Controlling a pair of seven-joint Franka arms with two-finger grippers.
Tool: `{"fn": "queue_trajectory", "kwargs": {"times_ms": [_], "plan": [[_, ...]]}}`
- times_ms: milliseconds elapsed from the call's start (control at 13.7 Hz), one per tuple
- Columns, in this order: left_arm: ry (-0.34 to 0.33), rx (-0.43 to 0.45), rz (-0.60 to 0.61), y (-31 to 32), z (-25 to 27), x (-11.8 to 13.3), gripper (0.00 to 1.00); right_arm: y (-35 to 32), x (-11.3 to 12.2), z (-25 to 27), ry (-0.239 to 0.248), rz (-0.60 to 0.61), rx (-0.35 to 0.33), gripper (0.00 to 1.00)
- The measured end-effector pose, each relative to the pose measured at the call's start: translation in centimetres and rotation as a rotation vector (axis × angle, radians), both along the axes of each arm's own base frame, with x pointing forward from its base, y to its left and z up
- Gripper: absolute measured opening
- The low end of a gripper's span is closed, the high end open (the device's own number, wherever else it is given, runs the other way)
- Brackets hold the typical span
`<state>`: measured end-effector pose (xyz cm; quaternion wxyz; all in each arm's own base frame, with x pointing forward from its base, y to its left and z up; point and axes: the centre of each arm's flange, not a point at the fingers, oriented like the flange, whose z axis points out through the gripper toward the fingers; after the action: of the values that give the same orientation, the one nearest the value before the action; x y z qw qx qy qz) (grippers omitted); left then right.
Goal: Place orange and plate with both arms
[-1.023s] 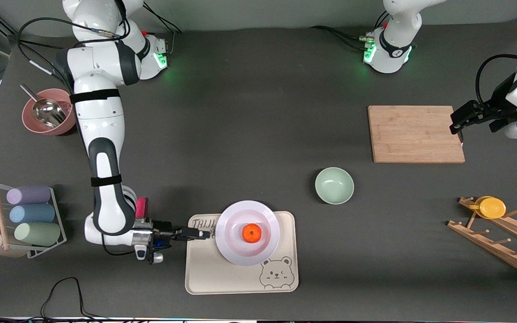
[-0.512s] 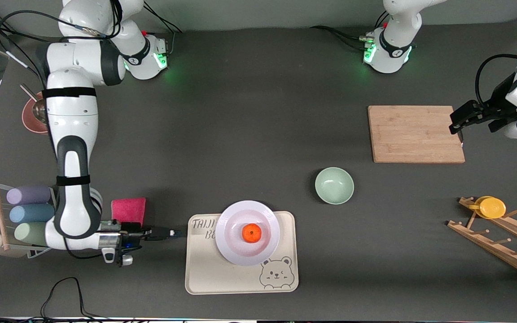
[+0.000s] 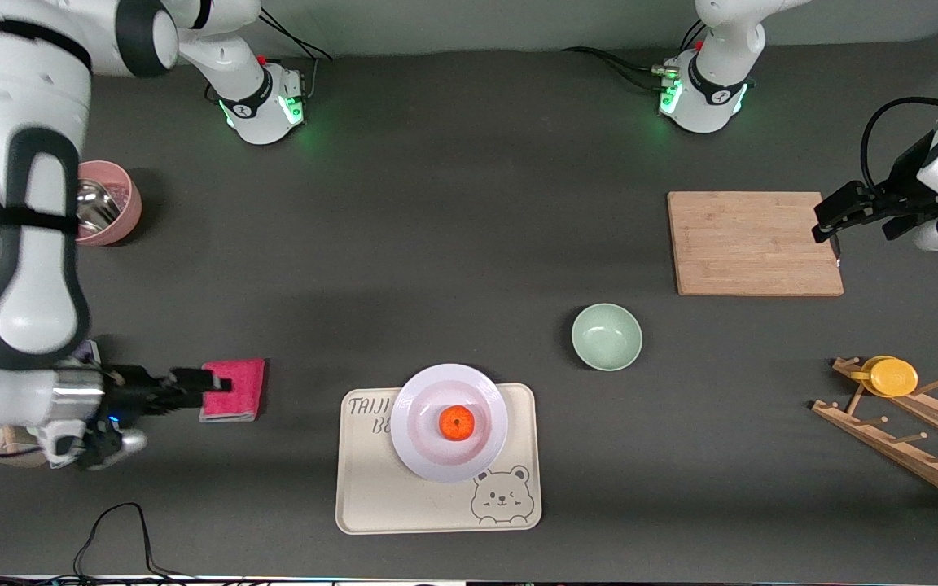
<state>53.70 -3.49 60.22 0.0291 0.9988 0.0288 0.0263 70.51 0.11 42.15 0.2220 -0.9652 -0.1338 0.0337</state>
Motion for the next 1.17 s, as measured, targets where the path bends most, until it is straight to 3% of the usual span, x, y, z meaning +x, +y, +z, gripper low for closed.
{"fn": "queue_trajectory", "kwargs": {"times_ms": [73, 292, 512, 804, 1023, 1169], "plan": [[0.001, 0.000, 0.000, 0.0, 0.0, 0.0, 1.00, -1.0, -1.3, 2.8, -0.005, 0.021, -0.059, 1.00], [0.003, -0.001, 0.003, 0.0, 0.0, 0.0, 1.00, -3.9, -4.6, 10.6, -0.039, 0.010, -0.250, 1.00], [0.004, -0.001, 0.004, 0.0, 0.0, 0.0, 1.00, -5.2, -8.2, 16.6, -0.055, -0.055, -0.362, 1.00], [0.004, 0.004, 0.007, 0.2, 0.0, 0.0, 1.00, -4.3, -12.3, 19.3, -0.042, -0.126, -0.413, 1.00], [0.002, 0.104, 0.000, 1.2, 0.0, 0.0, 1.00, -3.9, -13.3, 18.9, -0.045, -0.135, -0.418, 1.00], [0.015, 0.126, 0.009, 2.0, 0.2, -0.2, 1.00, -4.0, -13.4, 18.2, -0.045, -0.136, -0.422, 1.00]]}}
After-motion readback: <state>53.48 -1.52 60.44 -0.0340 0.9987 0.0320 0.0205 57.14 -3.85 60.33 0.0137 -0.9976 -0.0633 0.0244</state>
